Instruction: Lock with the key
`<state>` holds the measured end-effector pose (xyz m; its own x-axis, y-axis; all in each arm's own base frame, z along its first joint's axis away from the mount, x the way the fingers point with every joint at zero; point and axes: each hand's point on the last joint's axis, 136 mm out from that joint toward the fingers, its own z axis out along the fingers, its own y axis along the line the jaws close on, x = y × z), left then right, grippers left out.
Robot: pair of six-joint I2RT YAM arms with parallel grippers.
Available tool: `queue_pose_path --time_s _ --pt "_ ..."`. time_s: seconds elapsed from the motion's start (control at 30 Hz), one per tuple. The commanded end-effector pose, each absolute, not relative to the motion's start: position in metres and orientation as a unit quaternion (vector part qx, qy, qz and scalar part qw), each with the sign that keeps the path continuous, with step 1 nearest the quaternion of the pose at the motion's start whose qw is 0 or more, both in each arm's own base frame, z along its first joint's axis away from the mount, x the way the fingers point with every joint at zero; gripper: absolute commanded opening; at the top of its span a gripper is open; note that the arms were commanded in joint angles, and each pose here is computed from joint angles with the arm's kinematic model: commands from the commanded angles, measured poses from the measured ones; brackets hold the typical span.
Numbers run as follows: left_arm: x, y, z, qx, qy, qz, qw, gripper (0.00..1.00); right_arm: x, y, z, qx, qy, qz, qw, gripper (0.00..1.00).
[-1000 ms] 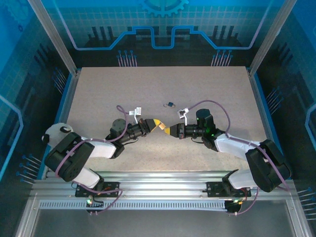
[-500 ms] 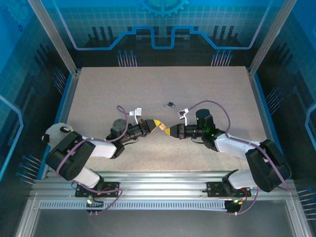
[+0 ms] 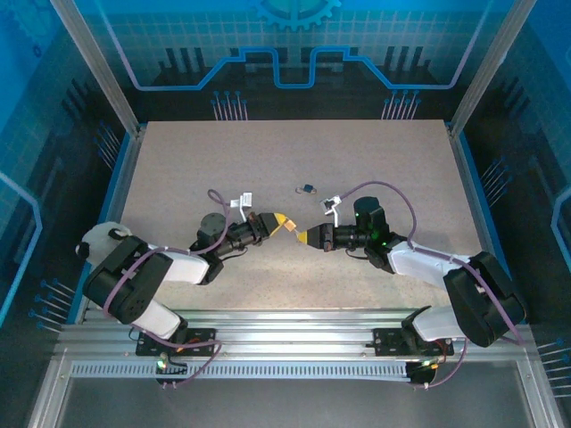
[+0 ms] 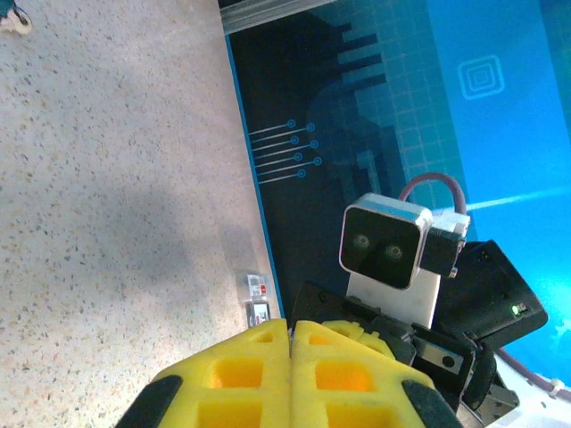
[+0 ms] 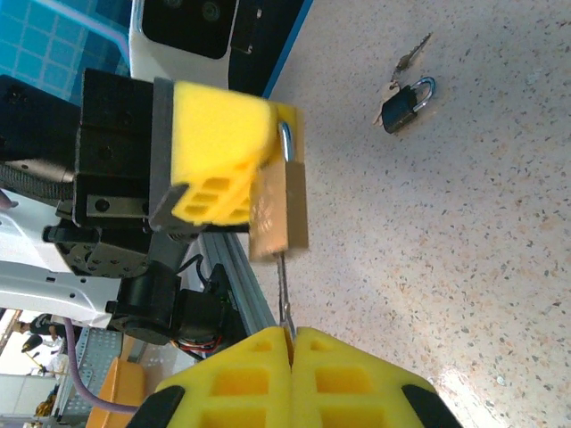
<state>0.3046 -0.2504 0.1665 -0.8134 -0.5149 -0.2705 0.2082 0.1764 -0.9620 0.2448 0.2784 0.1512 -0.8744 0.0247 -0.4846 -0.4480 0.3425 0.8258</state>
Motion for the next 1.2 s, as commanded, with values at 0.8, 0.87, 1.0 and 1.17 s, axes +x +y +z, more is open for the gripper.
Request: queue_pose_path --time_s 0.8,0.87,1.0,1.17 --pt "0.328 -0.245 0.109 -0.138 0.779 -0.556 0.253 0.00 0.253 0.229 0.176 -0.112 0.802 0.487 0.327 0.00" --pt "0.328 -0.247 0.098 -0.136 0.800 -0.531 0.245 0.00 0.254 0.228 0.176 -0.109 0.802 0.488 0.327 0.00" --pt "0.327 -0.249 0.079 -0.120 0.841 -0.475 0.229 0.00 0.254 0.227 0.175 -0.106 0.803 0.489 0.325 0.00" --pt "0.327 -0.250 0.059 -0.108 0.878 -0.417 0.209 0.00 0.254 0.226 0.175 -0.105 0.802 0.490 0.324 0.00"
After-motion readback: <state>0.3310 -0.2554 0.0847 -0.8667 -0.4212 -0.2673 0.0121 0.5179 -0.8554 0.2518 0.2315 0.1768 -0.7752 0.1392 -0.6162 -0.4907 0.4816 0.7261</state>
